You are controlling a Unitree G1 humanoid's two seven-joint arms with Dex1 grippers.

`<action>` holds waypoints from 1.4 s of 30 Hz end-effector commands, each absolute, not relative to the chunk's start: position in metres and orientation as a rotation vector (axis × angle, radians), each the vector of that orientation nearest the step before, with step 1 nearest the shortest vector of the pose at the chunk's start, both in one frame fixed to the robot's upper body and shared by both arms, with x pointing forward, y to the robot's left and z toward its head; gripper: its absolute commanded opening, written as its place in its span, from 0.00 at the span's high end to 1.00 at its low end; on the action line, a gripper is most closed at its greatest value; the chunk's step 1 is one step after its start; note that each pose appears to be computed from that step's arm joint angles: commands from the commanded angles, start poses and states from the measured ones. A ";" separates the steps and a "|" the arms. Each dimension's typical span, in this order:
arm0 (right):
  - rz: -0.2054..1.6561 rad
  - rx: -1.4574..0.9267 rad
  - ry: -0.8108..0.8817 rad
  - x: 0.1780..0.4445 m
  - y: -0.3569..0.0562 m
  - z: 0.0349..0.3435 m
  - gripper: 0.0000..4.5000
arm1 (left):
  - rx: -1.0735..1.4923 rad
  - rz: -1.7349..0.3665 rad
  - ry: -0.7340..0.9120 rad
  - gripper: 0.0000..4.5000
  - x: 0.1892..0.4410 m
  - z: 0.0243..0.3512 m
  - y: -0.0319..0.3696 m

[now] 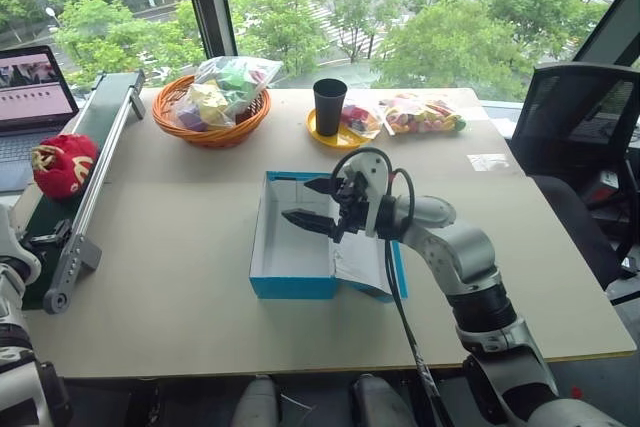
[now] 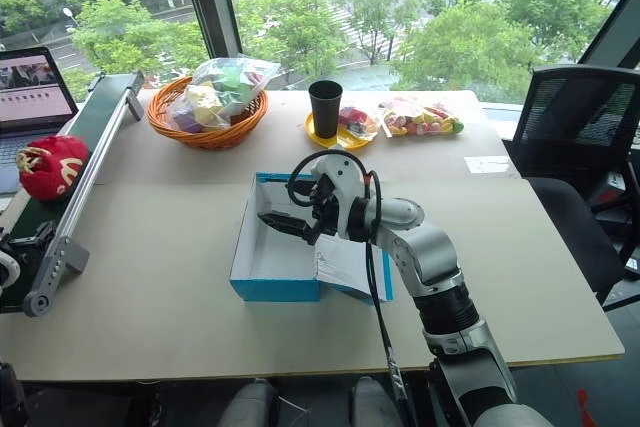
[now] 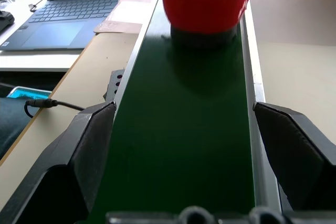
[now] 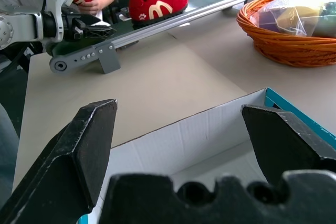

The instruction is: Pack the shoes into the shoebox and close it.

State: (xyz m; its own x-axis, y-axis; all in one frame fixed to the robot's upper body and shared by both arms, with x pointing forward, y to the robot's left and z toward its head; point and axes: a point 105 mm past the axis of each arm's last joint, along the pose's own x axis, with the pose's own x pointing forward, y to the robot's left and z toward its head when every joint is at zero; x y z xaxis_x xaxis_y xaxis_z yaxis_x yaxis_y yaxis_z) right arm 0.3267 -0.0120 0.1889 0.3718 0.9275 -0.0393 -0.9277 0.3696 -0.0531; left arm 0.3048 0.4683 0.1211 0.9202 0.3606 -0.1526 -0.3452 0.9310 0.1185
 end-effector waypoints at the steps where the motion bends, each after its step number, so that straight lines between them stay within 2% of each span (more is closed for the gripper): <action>1: 1.200 -0.071 -0.050 0.325 -0.012 0.203 0.01 | 0.128 0.389 0.124 0.00 0.302 0.140 0.477; 11: 1.185 -0.102 -0.047 0.332 -0.016 0.205 0.01 | 0.105 0.402 0.138 0.00 0.297 0.133 0.481; 14: 1.183 -0.115 -0.049 0.333 -0.017 0.206 0.00 | 0.073 0.329 0.082 0.16 0.302 0.135 0.470; 17: 1.183 -0.121 -0.050 0.334 -0.017 0.206 0.00 | 0.074 0.304 0.047 0.39 0.306 0.137 0.464; 19: 1.183 -0.124 -0.051 0.334 -0.016 0.207 0.00 | 0.069 0.291 0.025 0.45 0.310 0.140 0.460; 23: 1.184 -0.127 -0.050 0.333 -0.016 0.206 0.00 | 0.077 0.281 -0.010 0.46 0.318 0.151 0.454; 26: 1.155 -0.036 -0.056 0.336 -0.021 0.214 0.00 | 0.067 0.138 -0.153 0.46 0.343 0.190 0.419; 29: 1.090 0.341 0.050 0.349 -0.031 0.226 0.00 | 0.023 -0.060 -0.292 0.46 0.361 0.230 0.360; 32: 1.059 0.328 0.260 0.349 -0.038 0.194 0.00 | 0.010 -0.175 -0.334 0.46 0.368 0.251 0.314; 33: 1.038 0.384 0.276 0.352 -0.041 0.195 0.00 | 0.030 -0.217 -0.339 0.46 0.371 0.259 0.296; 35: 1.029 0.577 0.239 0.357 -0.046 0.217 0.00 | 0.046 -0.319 -0.369 0.46 0.375 0.276 0.257; 37: 1.029 0.594 0.224 0.358 -0.048 0.227 0.00 | 0.061 -0.384 -0.392 0.46 0.376 0.288 0.228; 42: 1.001 0.556 0.238 0.357 -0.052 0.222 0.00 | -0.003 -0.497 -0.480 0.46 0.369 0.318 0.175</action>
